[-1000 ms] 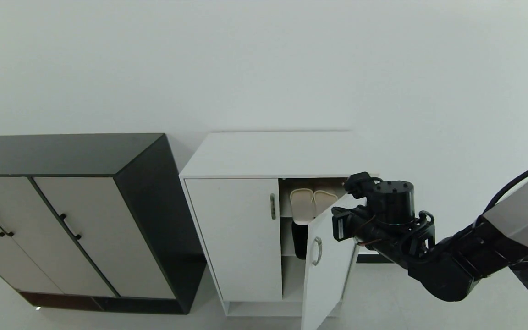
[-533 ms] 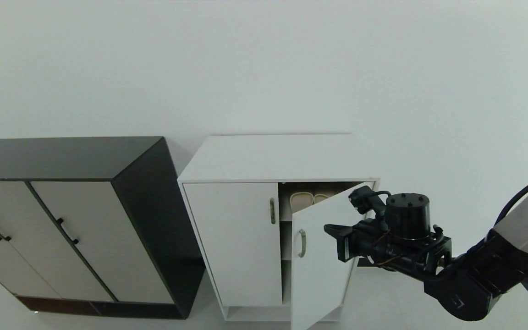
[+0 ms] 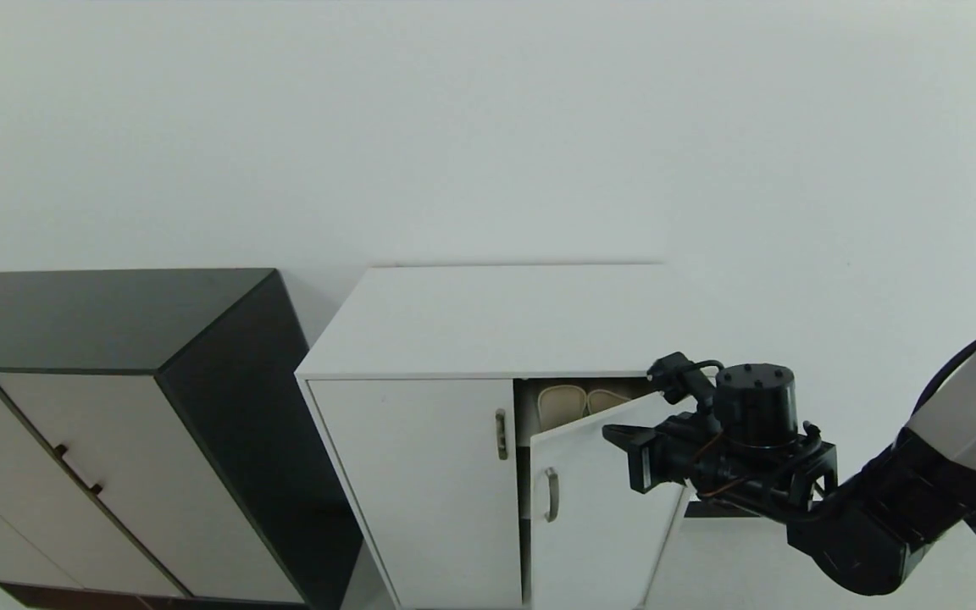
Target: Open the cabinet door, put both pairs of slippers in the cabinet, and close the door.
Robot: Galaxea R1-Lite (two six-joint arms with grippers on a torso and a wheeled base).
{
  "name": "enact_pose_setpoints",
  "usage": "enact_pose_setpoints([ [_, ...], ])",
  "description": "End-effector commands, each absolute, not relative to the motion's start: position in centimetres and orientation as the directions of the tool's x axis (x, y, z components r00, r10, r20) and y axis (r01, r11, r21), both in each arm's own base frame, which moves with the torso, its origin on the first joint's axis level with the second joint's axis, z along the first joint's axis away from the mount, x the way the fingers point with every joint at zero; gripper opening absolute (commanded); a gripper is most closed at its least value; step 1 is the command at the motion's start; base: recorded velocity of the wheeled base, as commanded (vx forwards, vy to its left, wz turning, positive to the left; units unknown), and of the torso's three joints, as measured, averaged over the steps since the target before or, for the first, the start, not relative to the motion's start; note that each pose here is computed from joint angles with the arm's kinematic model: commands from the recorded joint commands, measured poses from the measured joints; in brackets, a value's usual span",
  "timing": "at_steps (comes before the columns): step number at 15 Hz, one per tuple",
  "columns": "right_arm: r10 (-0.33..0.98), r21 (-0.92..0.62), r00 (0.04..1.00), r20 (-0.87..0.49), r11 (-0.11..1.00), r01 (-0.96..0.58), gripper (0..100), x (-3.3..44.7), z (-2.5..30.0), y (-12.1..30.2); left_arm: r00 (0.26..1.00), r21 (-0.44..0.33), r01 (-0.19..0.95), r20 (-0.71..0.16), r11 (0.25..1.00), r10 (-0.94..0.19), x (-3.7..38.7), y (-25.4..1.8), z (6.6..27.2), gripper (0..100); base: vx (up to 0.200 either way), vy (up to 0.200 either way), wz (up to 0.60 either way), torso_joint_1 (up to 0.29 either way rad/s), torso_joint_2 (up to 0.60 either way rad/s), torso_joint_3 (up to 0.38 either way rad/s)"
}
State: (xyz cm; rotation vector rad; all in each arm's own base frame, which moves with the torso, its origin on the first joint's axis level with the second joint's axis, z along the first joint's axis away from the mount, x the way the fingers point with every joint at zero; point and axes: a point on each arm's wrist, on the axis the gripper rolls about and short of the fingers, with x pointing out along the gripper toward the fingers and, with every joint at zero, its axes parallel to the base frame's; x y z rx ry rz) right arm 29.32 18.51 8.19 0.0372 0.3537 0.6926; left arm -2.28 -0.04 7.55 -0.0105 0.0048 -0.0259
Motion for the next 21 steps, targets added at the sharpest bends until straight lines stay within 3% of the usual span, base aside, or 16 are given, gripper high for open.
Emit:
enact_pose_setpoints([
  [1, 0.631, 0.152, 0.707, -0.318, 0.77, -0.619, 0, 29.6, 7.6, 18.7, 1.0, -0.011, 0.026, -0.006, 1.0, -0.026, -2.3, 0.0, 7.6, 0, 0.0, 0.0, 0.0, 0.0, 0.0, 0.0],
  [21, 0.605, 0.148, 0.748, -0.275, 0.795, -0.589, 0, 34.4, 6.3, 19.5, 1.0, -0.011, 0.026, -0.006, 1.0, -0.026, -2.3, 0.0, 7.6, 0, 0.0, 0.0, 0.0, 0.0, 0.0, 0.0],
])
